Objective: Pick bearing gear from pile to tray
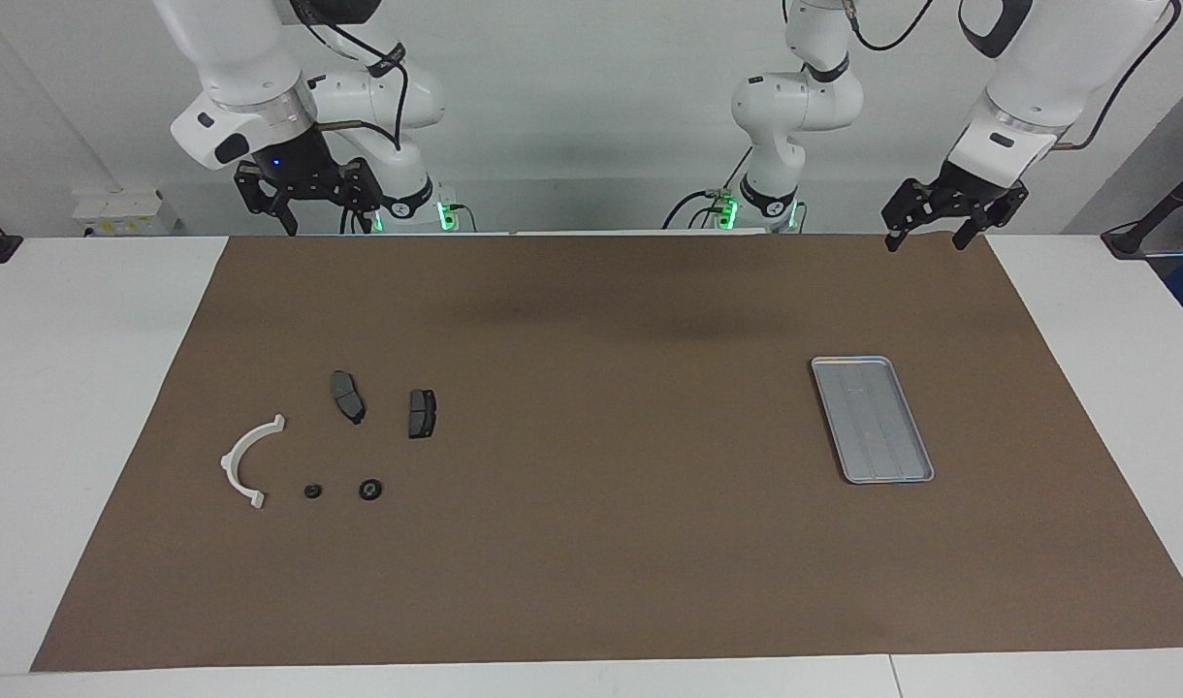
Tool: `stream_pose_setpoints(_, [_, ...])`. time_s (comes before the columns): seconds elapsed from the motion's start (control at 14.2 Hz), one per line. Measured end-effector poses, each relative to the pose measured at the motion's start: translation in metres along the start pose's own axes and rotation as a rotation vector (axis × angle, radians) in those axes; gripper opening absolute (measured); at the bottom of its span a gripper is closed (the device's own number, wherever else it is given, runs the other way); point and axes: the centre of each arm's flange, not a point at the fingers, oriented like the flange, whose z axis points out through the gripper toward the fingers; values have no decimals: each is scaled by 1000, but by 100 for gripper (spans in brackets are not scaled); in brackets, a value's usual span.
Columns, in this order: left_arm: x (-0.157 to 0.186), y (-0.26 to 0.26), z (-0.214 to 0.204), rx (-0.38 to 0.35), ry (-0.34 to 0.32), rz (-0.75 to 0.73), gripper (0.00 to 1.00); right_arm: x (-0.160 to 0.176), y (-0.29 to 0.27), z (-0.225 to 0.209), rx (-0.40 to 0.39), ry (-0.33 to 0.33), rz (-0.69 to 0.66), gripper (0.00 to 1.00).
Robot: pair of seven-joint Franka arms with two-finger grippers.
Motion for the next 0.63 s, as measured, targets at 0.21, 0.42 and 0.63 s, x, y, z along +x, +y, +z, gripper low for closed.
stream_pose_setpoints(0.21, [0, 0, 0, 0, 0, 0, 100, 0, 0, 0, 0, 0, 0, 100])
stream_pose_setpoints(0.42, [0, 0, 0, 0, 0, 0, 100, 0, 1, 0, 0, 0, 1, 100])
stream_pose_setpoints(0.63, [0, 0, 0, 0, 0, 0, 100, 0, 3, -1, 1, 1, 6, 100])
